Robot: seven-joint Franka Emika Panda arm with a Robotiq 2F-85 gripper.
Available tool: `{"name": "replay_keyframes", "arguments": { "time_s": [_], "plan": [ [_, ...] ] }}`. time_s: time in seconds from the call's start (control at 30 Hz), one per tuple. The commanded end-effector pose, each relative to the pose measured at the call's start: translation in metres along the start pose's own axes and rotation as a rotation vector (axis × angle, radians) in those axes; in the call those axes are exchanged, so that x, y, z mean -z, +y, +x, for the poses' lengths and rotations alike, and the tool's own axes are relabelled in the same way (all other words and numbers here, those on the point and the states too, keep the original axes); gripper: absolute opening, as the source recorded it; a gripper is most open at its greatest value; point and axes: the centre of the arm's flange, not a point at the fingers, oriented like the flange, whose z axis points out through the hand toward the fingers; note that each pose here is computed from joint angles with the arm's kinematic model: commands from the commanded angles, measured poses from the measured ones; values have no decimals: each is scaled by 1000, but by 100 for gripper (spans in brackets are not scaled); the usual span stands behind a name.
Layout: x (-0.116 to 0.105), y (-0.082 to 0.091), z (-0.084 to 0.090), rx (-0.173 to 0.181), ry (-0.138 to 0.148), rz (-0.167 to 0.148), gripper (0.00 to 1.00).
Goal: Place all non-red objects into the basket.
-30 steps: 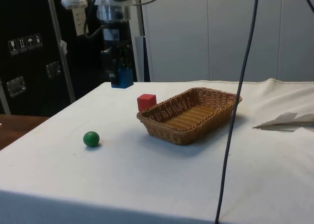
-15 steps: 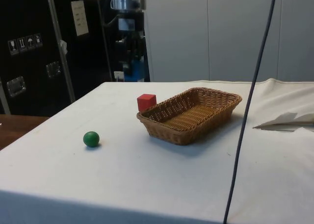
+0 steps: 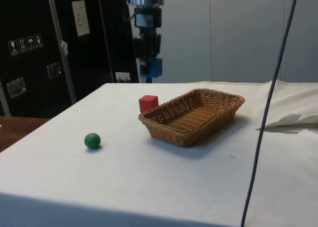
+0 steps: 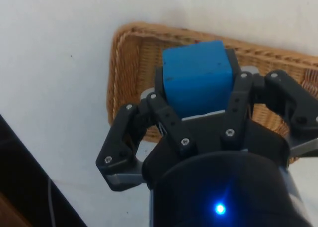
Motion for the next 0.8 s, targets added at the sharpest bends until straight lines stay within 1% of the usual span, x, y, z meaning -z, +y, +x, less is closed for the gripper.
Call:
{"name": "replay_keyframes", "arguments": {
  "time_s": [0.0,0.07,0.2,0.23,0.27,0.43,0.47,0.5,0.53,0.57,0.7,0.77],
  "plan": [
    [2,2,-5,2,9,-3,5],
    [4,3,-14,8,9,-2,5],
    [5,6,-26,14,6,-1,5],
    [4,5,-24,12,-3,8,5],
    [6,7,-31,17,4,-2,5],
    [7,9,-46,25,-2,-1,5],
    [7,9,-49,26,-4,-1,5],
    [6,8,-47,24,-14,7,5],
    [8,10,-52,27,-4,-1,5],
    [8,11,-59,31,-8,0,5],
    [9,13,-70,39,-11,1,5],
    [10,16,-79,43,-14,2,5]
  ]
}}
